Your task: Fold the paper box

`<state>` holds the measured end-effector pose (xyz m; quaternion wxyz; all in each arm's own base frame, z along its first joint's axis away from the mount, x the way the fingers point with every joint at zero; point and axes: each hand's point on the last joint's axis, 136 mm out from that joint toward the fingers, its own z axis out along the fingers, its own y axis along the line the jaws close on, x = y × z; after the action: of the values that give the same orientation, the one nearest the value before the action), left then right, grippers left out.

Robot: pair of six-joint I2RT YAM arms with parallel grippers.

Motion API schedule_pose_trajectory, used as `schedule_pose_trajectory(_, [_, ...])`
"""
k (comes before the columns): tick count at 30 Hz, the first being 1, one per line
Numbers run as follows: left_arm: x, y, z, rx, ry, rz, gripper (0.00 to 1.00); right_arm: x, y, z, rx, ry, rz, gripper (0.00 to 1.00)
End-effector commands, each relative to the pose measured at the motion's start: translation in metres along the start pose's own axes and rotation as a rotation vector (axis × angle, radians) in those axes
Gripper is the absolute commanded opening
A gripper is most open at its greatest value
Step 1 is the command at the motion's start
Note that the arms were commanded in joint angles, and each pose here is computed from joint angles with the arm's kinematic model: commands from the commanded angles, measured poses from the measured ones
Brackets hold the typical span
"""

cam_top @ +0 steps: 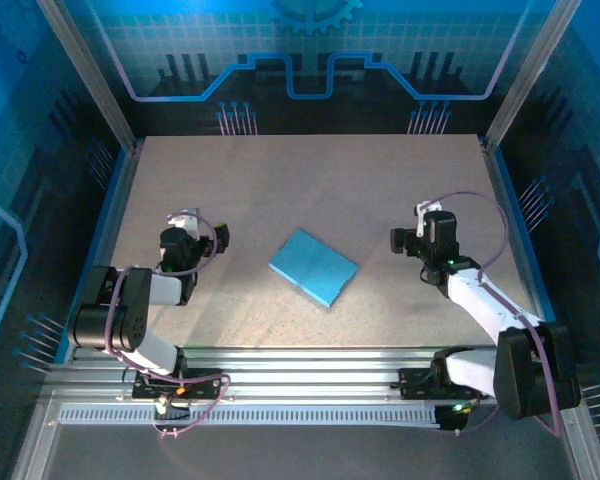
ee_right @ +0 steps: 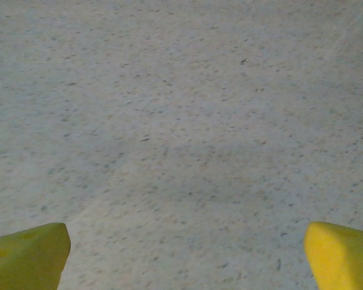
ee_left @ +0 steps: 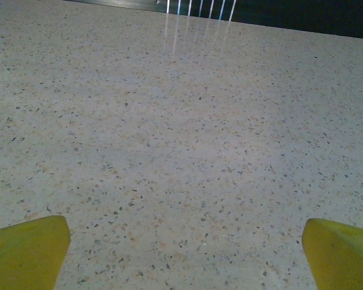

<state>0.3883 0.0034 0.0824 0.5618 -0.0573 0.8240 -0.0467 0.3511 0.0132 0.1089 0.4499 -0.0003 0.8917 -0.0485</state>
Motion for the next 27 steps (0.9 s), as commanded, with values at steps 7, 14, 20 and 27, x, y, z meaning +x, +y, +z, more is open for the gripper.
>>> schedule_pose_trajectory(7, [-0.016,-0.004,0.003,0.021,-0.044,0.025,0.99,-0.025,-0.007,0.023,0.059,-0.210,-0.040,1.00])
schedule_pose_trajectory(14, [-0.015,-0.004,0.004,0.017,-0.042,0.029,0.99,-0.032,0.005,0.032,-0.017,-0.306,-0.032,1.00])
schedule_pose_trajectory(20, [-0.015,-0.005,0.004,0.017,-0.040,0.031,0.99,-0.020,0.011,0.044,-0.119,-0.299,-0.017,1.00])
schedule_pose_trajectory(27, [-0.015,-0.005,0.004,0.017,-0.040,0.033,0.99,-0.019,0.010,0.042,-0.128,-0.314,-0.008,1.00])
